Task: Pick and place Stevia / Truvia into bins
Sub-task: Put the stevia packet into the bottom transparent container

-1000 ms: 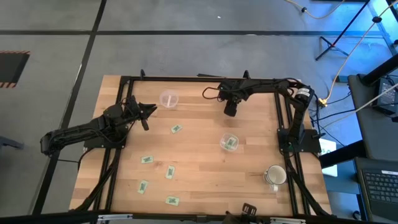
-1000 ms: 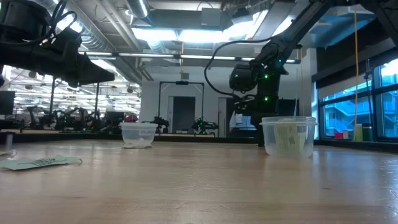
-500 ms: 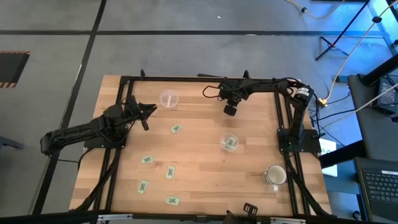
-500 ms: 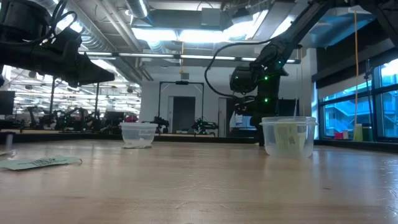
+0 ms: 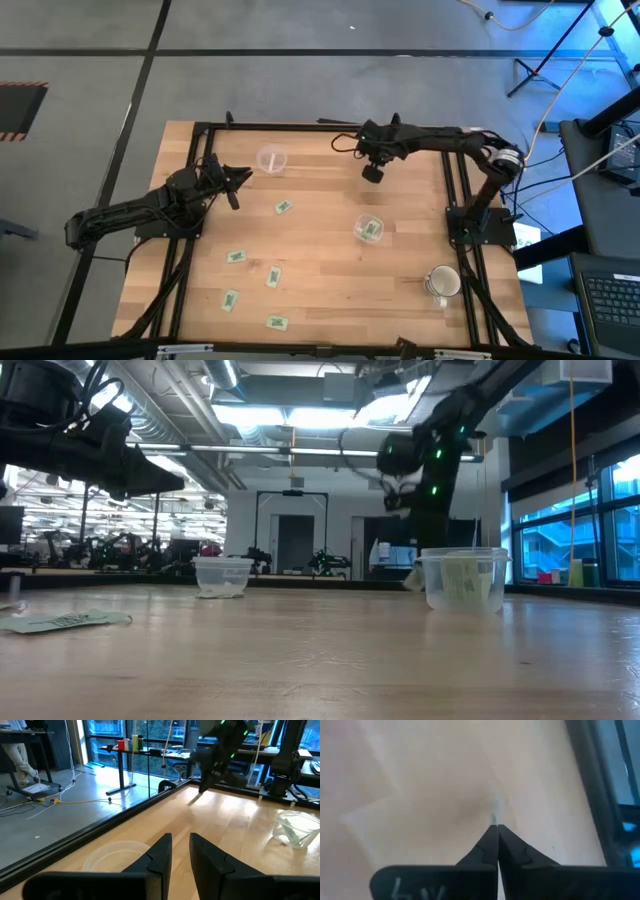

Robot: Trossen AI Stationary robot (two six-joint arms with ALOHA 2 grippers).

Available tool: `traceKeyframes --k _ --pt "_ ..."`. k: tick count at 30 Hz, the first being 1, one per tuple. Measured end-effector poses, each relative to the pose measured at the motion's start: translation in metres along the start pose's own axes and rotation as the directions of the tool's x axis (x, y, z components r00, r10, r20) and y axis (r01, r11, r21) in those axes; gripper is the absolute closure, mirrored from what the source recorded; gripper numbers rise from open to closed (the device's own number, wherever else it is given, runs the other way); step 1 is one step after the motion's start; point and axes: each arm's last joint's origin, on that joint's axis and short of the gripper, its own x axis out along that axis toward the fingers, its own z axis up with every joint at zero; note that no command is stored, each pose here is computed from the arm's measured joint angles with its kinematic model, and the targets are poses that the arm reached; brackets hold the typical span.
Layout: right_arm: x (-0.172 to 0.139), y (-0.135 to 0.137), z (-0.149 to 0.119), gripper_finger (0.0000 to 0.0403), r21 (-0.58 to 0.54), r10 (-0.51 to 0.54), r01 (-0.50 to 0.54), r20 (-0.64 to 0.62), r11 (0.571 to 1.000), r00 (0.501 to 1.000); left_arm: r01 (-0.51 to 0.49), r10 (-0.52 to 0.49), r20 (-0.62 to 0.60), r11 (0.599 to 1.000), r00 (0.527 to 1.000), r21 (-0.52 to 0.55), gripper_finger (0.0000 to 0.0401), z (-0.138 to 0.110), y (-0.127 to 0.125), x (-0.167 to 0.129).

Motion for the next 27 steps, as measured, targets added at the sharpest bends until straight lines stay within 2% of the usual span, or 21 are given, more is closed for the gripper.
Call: traceKeyframes --k 8,11,15,22,27 --pt "-0.097 0.020 -0.008 0.0402 0.094 0.065 -0.071 0.068 0.993 0.996 -0.002 0.002 0.004 1.000 1.000 -0.001 0.0338 0.000 0.000 0.000" --pt "-0.133 0.030 -0.013 0.0402 0.148 0.170 -0.183 0.093 0.972 0.981 -0.002 0.002 0.004 1.000 1.000 -0.001 0.0338 0.000 0.000 0.000" --pt "-0.169 0.047 -0.018 0.0403 0.195 0.321 -0.338 0.114 0.921 0.940 -0.002 0.002 0.004 1.000 1.000 -0.001 0.0338 0.000 0.000 0.000" --pt "-0.179 0.087 -0.033 0.0403 0.187 0.460 -0.454 0.012 0.871 0.888 -0.002 0.002 0.004 1.000 1.000 -0.001 0.0338 0.000 0.000 0.000" --pt "-0.171 0.111 -0.041 0.0403 0.190 0.491 -0.479 -0.024 0.857 0.871 -0.002 0.002 0.004 1.000 1.000 -0.001 0.0338 0.000 0.000 0.000"
